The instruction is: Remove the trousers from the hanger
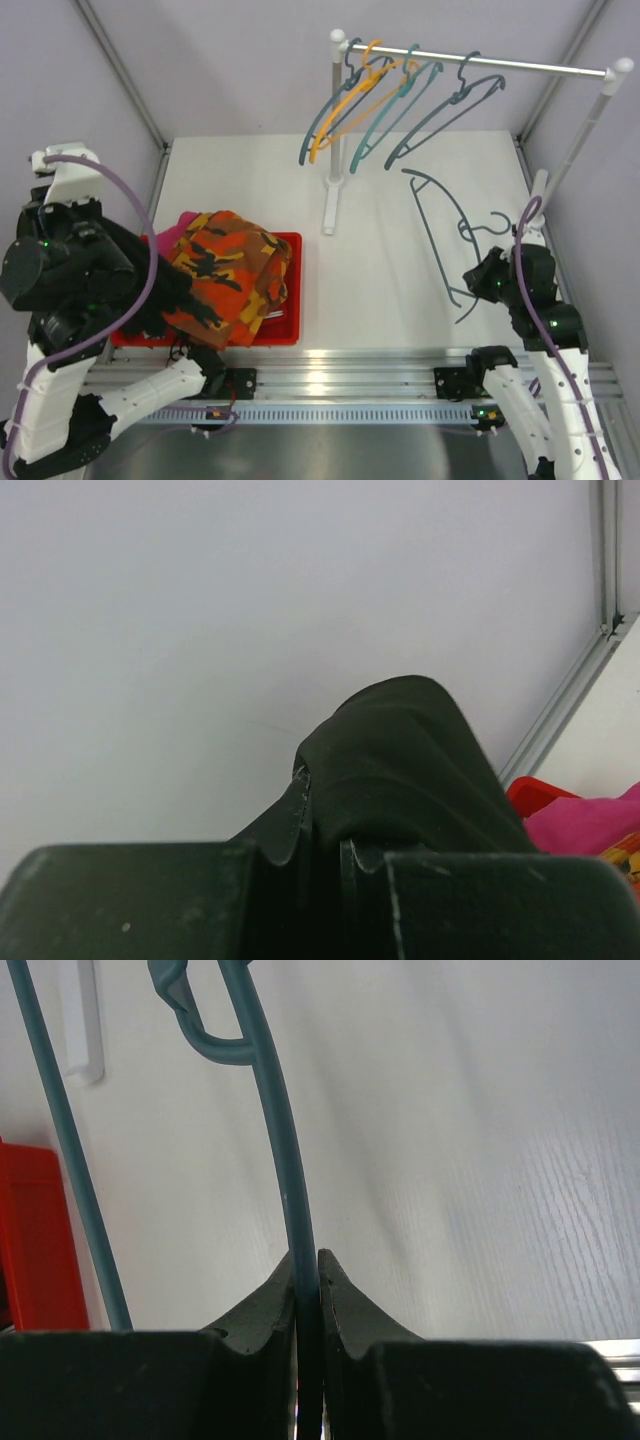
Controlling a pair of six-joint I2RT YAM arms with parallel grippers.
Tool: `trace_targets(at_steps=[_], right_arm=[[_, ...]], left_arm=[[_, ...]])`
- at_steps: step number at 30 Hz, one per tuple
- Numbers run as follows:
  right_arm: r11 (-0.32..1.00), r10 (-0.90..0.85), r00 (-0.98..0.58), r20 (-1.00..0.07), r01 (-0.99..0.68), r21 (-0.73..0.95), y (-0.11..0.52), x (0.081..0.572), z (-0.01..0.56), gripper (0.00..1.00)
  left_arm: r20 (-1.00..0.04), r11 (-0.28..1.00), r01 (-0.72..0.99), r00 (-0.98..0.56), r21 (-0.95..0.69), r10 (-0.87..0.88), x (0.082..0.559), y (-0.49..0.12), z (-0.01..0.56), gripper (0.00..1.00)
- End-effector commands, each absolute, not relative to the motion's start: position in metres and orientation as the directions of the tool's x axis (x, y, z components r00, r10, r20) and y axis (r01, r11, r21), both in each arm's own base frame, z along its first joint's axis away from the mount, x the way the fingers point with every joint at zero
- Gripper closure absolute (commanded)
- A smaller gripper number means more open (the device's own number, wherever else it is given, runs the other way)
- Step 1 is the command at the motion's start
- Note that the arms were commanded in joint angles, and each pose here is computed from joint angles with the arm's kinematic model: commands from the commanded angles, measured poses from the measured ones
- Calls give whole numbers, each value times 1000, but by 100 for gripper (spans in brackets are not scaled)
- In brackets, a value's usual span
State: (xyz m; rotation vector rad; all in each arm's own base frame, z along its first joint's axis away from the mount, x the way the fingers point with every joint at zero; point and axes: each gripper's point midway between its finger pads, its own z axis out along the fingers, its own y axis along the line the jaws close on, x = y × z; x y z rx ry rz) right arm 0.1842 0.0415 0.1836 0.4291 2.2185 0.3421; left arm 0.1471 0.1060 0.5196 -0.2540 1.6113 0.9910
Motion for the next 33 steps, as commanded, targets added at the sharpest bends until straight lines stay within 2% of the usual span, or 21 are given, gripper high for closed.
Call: trace_targets(at_steps=[1,2,5,12,22,23,24,29,33], right_arm=[[903,421,-523,-741,164,397,39,193,204,100],[900,428,-523,-738,169,402,39,192,204,100],[897,438,-516,-736,198,394,35,189,201,100],[891,450,-521,-725,218,397,33,183,197,100],[904,422,-542,-727,184,387,37,184,193,100],[904,421,-538,-731,181,388,37,186,194,100],[905,419,-532,-736,177,387,37,187,198,100],[919,390,-529,-754,174,353,33,195,210,100],[929,370,-523,-768,189,319,27,200,216,100]], left_arm=[[-894,645,-620,-290,447,342,134,117,515,100],[-905,663,-616,-269,425,331,130,121,511,100],[-867,659,-564,-300,498,398,136,115,489,100],[-783,628,-467,-367,623,503,172,79,437,100],[-574,476,-327,-549,817,608,246,16,353,100],[-624,534,-337,-539,776,566,256,13,339,100],[-568,512,-281,-583,812,581,258,14,325,100],[-591,593,-234,-612,770,526,282,-7,283,100],[-595,622,-233,-651,748,471,283,-11,263,100]])
